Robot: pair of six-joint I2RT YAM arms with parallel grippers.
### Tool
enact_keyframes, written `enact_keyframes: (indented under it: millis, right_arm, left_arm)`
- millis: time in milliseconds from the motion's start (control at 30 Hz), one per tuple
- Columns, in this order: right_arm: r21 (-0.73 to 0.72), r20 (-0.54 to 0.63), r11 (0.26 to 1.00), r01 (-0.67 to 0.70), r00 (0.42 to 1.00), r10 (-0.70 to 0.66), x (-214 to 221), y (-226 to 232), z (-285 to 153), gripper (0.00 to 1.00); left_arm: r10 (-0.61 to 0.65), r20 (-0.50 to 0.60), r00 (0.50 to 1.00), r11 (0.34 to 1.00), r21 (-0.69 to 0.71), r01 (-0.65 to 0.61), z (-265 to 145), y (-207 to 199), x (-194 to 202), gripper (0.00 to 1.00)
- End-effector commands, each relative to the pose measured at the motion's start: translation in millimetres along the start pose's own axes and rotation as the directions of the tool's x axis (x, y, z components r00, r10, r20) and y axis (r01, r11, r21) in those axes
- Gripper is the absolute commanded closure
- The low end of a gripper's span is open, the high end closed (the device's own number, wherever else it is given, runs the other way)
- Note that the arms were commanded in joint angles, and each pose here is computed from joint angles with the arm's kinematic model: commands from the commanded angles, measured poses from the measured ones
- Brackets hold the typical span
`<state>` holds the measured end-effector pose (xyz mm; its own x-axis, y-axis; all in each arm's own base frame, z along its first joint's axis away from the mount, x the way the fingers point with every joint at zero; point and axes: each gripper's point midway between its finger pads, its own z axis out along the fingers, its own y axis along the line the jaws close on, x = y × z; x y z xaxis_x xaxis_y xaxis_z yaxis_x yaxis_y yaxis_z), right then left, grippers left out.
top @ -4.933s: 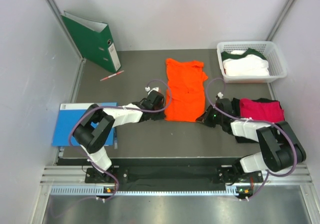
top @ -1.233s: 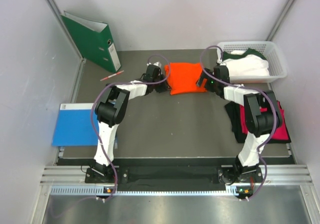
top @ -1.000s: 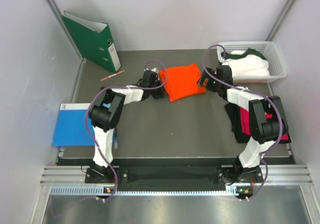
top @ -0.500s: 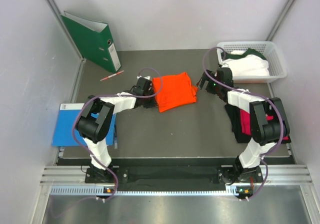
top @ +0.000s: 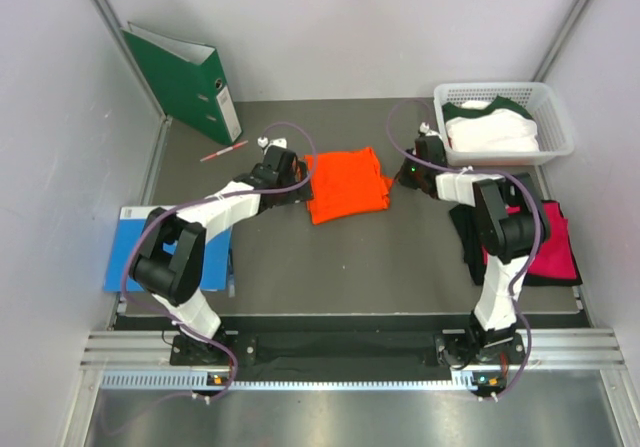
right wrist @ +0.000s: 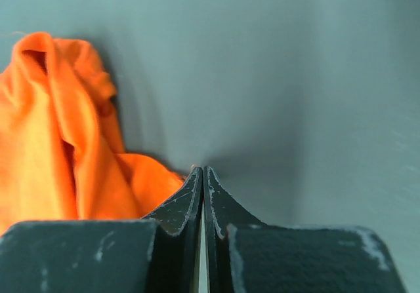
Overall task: Fold and stack the t-shirts
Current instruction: Smooth out wrinkles on the folded tshirt
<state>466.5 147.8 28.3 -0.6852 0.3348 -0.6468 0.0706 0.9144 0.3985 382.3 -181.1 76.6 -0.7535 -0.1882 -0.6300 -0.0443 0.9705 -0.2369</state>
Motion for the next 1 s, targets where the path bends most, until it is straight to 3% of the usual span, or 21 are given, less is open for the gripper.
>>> enact_keyframes:
  millis: [0,167,400,733,867,967]
  right_arm:
    - [-0.007,-0.01,0.998,0.056,0.998,-0.056,11.0,21.2,11.8,1.0]
    - [-0.031,-0.05,0.996,0.087,0.995,-0.089,28.9,40.6,20.3,1.0]
    - [-0.051,-0.08,0.994,0.099,0.991,-0.103,48.1,55.6,15.7,1.0]
    - [-0.068,-0.153,0.994,0.087,0.984,-0.097,75.5,52.8,10.8,1.0]
    - [-0.078,-0.186,0.994,0.077,0.978,-0.09,88.7,53.4,7.2,1.0]
    - [-0.074,-0.197,0.994,0.081,0.976,-0.094,93.1,53.7,3.7,1.0]
  left_arm:
    - [-0.006,0.125,0.992,0.999,-0.046,0.012,-5.1,5.1,-42.4,0.02]
    - [-0.088,0.198,0.976,0.996,0.016,0.087,18.6,-0.7,-71.3,0.02]
    - [-0.111,0.179,0.977,0.993,0.043,0.105,76.5,-13.0,-83.9,0.04]
    - [-0.175,0.197,0.965,0.978,0.144,0.148,105.5,-29.3,-95.4,0.15]
    - [-0.192,0.189,0.963,0.972,0.17,0.16,106.0,-30.3,-91.6,0.26]
    - [-0.197,0.171,0.965,0.969,0.18,0.166,107.7,-31.6,-87.9,0.58]
